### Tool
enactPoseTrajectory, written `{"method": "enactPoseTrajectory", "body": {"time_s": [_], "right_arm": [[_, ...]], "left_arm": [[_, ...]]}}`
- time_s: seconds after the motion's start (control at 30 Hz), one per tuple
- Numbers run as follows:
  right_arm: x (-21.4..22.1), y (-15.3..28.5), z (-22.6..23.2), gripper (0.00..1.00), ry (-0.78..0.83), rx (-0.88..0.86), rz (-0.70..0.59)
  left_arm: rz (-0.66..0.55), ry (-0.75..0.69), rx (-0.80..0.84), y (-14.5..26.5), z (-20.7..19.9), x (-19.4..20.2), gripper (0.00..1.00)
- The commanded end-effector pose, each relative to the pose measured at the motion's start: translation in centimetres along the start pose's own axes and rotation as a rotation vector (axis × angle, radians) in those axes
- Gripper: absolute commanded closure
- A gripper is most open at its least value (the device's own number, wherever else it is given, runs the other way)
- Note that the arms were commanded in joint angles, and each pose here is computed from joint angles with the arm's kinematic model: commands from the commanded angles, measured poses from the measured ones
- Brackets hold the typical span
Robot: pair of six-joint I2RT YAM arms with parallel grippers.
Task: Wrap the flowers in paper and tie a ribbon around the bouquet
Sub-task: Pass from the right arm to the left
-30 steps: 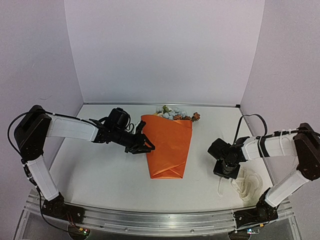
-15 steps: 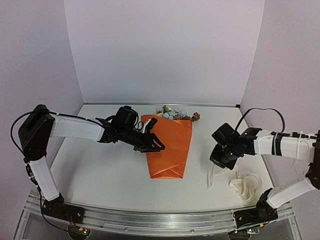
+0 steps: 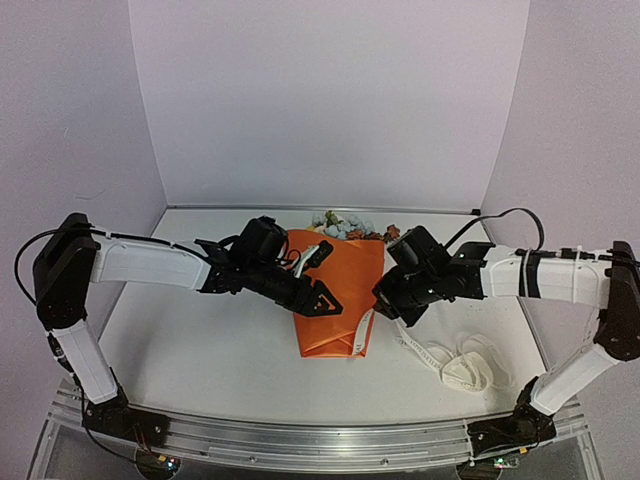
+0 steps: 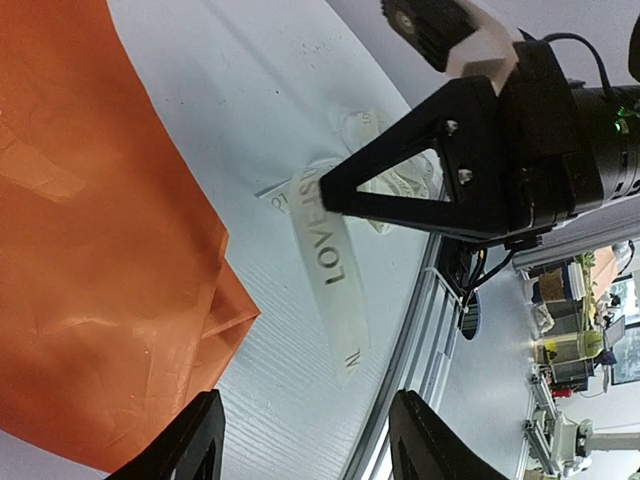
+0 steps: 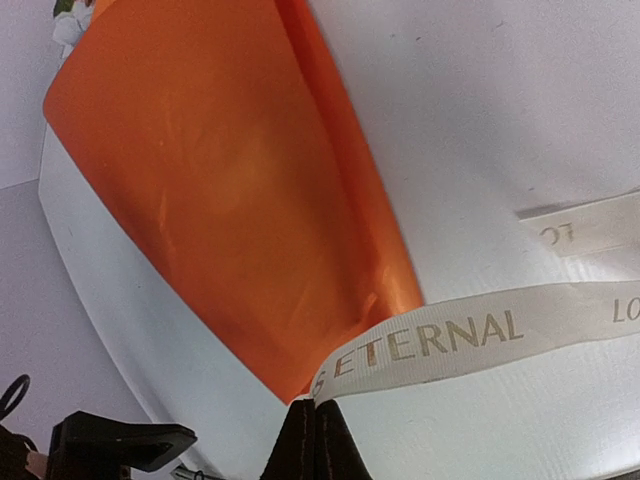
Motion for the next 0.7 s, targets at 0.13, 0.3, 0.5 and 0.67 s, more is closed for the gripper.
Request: {"method": "enactPoseTrajectory", "body": {"time_s": [0.13, 0.3, 0.5, 0.67], "right_arm": [[2.2, -1.0, 5.6, 1.0, -0.136, -0.135, 0.076], [3.7, -1.7, 7.4, 1.0, -0.152, -0.175, 0.145], [5.0, -1.9, 8.1, 1.0, -0.148, -0.185, 0.172], [5.7, -2.1, 8.5, 1.0, -0.15, -0.204, 0.194]], "left_arm": [[-0.054, -0.159, -0.025, 1.8, -1.9, 0.1, 0.34], [-0.01, -0.165, -0.054, 1.2, -0.9, 1.3, 0.33], [0.01, -0.168, -0.063, 0.6, -0.6, 1.7, 0.32], [0.012, -0.147, -0.081, 0.0, 0.1, 1.7, 0.37]]}}
Point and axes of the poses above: each gripper's point midway between its finger pads, its own y axis back along the fingers, its own z axis along the line the jaws close on, x = y × z, the point moved 2 cm from there along y, back along the fingers, and after that the axes turned 6 degrees about y, right-handed, at the moved point
